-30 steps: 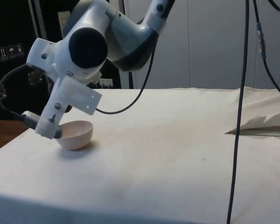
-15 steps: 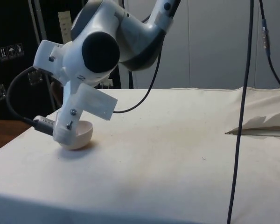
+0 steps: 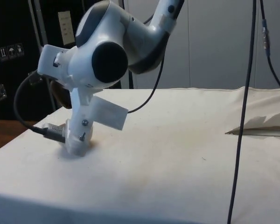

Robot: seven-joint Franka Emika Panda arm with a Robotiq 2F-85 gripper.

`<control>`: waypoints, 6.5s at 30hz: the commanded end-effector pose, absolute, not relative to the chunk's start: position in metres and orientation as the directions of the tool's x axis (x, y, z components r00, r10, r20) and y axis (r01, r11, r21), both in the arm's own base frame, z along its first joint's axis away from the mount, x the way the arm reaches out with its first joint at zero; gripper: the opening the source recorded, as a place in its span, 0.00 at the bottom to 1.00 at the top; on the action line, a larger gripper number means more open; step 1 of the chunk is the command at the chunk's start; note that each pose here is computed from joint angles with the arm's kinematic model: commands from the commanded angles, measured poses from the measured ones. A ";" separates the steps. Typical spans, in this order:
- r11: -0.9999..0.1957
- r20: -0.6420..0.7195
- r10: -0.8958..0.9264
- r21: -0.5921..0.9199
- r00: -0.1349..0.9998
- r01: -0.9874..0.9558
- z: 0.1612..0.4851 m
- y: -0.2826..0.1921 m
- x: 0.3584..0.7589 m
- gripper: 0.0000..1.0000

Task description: Pour the coffee beans from the cup into the bowl.

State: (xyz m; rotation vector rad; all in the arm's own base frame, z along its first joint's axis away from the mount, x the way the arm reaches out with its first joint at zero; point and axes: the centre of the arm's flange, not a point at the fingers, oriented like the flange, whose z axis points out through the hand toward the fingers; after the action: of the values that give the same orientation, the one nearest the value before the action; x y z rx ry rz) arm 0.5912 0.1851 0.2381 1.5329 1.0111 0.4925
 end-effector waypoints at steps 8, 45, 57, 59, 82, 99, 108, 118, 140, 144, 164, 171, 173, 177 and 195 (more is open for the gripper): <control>0.113 -0.257 0.810 0.950 0.527 0.290 0.232 0.192 0.588 0.00; 0.331 -0.368 0.781 0.929 0.504 0.165 0.216 0.196 0.573 0.00; 0.390 -0.397 0.773 0.913 0.494 0.123 0.213 0.196 0.567 0.00; 0.389 -0.395 0.772 0.913 0.498 0.121 0.213 0.195 0.567 0.00; 0.429 -0.400 0.785 0.902 0.473 0.050 0.236 0.204 0.561 0.00; 0.395 -0.369 0.788 0.917 0.493 0.056 0.242 0.199 0.566 0.00; 0.367 -0.347 0.786 0.928 0.512 0.065 0.255 0.188 0.568 0.00; 0.331 -0.322 0.783 0.940 0.533 0.082 0.269 0.175 0.570 0.00; 0.236 -0.252 0.789 0.966 0.561 0.102 0.280 0.138 0.577 0.00; 0.198 -0.233 0.795 0.972 0.560 0.123 0.283 0.128 0.575 0.00; 0.115 -0.212 0.785 0.973 0.583 0.199 0.286 0.095 0.567 0.00; 0.089 -0.215 0.779 0.968 0.589 0.236 0.284 0.085 0.564 0.00; 0.082 -0.217 0.776 0.966 0.592 0.247 0.283 0.082 0.563 0.00; 0.080 -0.215 0.772 0.966 0.598 0.244 0.281 0.080 0.562 0.00; -0.011 -0.232 0.756 0.931 0.612 0.366 0.274 0.059 0.552 0.00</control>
State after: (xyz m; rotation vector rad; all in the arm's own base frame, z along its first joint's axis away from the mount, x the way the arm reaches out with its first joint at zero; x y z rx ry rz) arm 0.5545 0.0615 0.2737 1.6003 0.9383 0.4063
